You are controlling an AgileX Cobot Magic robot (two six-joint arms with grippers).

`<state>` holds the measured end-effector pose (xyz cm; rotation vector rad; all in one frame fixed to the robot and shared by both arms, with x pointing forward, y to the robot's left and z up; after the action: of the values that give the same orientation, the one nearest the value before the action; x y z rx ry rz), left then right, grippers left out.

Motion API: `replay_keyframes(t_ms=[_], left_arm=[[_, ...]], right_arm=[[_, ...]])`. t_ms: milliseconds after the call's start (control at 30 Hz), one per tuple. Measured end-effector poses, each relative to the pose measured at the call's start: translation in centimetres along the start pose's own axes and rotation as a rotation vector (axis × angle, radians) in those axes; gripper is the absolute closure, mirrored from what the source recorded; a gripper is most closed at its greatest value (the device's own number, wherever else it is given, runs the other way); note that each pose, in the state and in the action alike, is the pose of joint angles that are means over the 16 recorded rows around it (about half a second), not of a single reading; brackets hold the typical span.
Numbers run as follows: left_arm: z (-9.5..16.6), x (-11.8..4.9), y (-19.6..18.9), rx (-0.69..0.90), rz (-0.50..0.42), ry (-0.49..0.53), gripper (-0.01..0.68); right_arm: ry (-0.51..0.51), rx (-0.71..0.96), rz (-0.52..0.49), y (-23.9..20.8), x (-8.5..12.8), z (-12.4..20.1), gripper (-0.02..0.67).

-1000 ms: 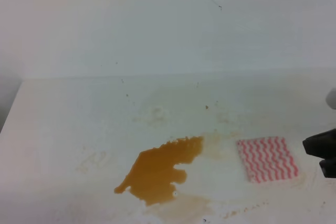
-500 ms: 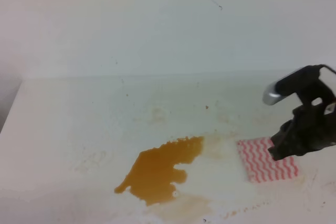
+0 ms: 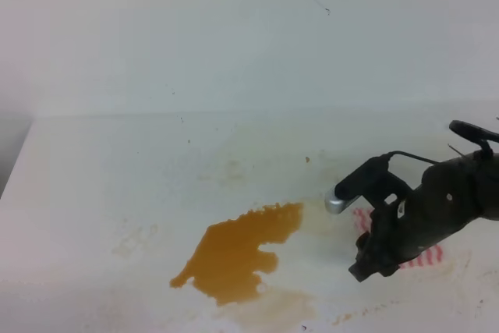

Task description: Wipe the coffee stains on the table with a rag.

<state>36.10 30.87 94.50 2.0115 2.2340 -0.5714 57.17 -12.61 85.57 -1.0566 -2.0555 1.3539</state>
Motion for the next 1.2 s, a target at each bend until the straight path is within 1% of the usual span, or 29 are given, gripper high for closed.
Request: replay_keyframes(t_ms=[100, 167, 400, 533, 633, 733, 967, 1200], left_arm=[[0.0, 0.0, 0.0, 0.0, 0.0, 0.0, 0.673], [0.0, 0.0, 0.0, 0.0, 0.0, 0.0, 0.673], [0.0, 0.0, 0.0, -0.001, 0.0, 0.0, 0.673], [0.0, 0.0, 0.0, -0.001, 0.0, 0.0, 0.673], [0.0, 0.0, 0.0, -0.001, 0.0, 0.0, 0.673], [0.0, 0.0, 0.0, -0.001, 0.0, 0.0, 0.673], [0.0, 0.0, 0.0, 0.0, 0.0, 0.0, 0.673], [0.0, 0.0, 0.0, 0.0, 0.0, 0.0, 0.673]], right_arm=[[0.0, 0.009, 0.016, 0.9, 0.1, 0.0, 0.365], [0.007, 0.008, 0.027, 1.2, 0.0, 0.0, 0.388], [0.034, -0.008, 0.051, 1.7, -0.3, -0.8, 0.505], [0.035, -0.026, 0.044, 1.8, 0.3, -1.8, 0.574], [0.029, -0.044, 0.032, 1.9, 1.1, -3.1, 0.613], [0.024, -0.057, 0.015, 2.2, 2.1, -4.6, 0.627], [0.014, -0.072, -0.035, 3.8, 4.8, -8.3, 0.632], [0.015, -0.091, -0.087, 6.2, 6.8, -11.2, 0.633]])
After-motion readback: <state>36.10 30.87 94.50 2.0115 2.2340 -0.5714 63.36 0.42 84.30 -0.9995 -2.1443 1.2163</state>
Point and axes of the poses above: a point on each arm's last joint axis where the gripper is mounted, y pointing out along that axis toward the gripper, x along the wrist's bending axis when the last joint is at zero, z = x × y, the point moved 7 cm from there along y, pointing out along that axis toward the gripper, and after that the axes turned 4 degrees about y, right-handed, at the moved point
